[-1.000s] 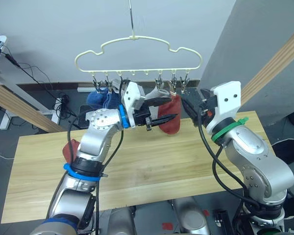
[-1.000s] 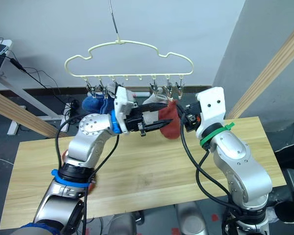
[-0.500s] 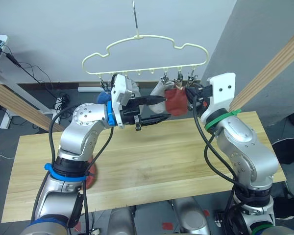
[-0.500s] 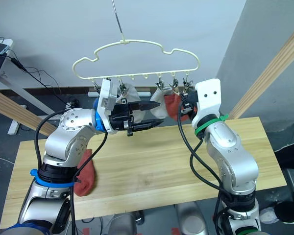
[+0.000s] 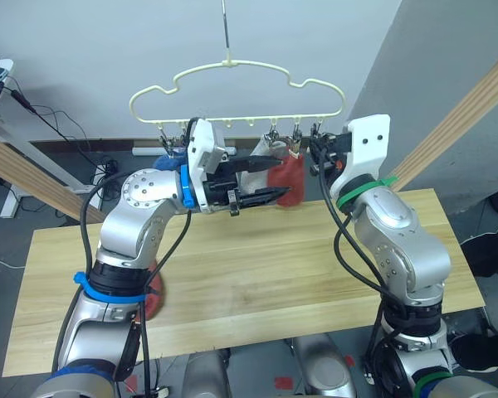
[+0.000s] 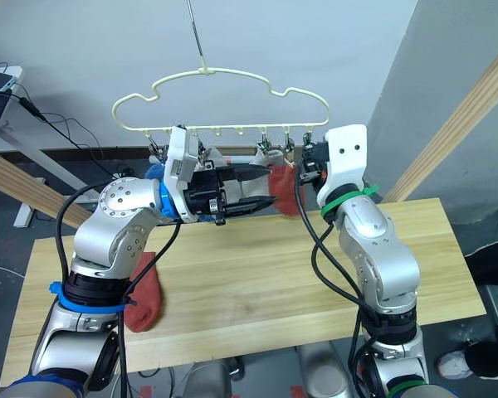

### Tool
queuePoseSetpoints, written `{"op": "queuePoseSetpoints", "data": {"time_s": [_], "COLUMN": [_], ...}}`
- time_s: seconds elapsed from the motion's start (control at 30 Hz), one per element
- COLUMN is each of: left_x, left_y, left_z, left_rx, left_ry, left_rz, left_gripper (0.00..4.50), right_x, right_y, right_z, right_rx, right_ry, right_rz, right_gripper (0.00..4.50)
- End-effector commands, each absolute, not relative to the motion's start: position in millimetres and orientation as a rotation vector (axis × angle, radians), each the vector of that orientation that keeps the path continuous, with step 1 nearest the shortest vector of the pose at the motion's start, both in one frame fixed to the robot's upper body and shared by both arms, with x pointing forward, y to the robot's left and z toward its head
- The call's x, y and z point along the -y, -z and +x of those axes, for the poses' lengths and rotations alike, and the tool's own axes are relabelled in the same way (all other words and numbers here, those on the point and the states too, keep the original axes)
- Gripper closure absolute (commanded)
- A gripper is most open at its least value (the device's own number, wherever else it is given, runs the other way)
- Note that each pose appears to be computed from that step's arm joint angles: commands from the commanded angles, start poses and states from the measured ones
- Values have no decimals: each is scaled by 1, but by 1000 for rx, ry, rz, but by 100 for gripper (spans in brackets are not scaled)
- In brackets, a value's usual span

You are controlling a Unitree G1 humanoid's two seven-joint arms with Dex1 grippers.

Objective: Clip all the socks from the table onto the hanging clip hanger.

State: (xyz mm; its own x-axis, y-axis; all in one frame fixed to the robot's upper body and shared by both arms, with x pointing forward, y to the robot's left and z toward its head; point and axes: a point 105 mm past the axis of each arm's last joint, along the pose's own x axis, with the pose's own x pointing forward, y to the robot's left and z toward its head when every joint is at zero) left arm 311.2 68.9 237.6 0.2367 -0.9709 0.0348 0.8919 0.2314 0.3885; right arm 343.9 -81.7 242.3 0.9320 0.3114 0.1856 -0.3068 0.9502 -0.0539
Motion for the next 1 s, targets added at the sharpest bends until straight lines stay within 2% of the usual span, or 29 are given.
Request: {"op": "queuePoseSetpoints", "data": {"time_s": [0.03,0.1,0.67,1.0], "left_x": [-65,-65,-64,-62], "left_y": [-247,-247,-245,-244], "left_z": [305,305,310,310], "left_rx": [334,332,339,344], "left_ry": [1313,1313,1312,1325], "left_rz": [358,359,381,391], "left_gripper": [184,184,184,184], "right_x": [81,81,89,82], "right_y": [-257,-258,-262,-257], "right_z": [340,340,342,336], "right_rx": [265,270,299,263], "right_ry": [-303,-297,-193,-229], "right_rz": [-30,-32,31,131], "right_gripper": [258,197,197,197]}}
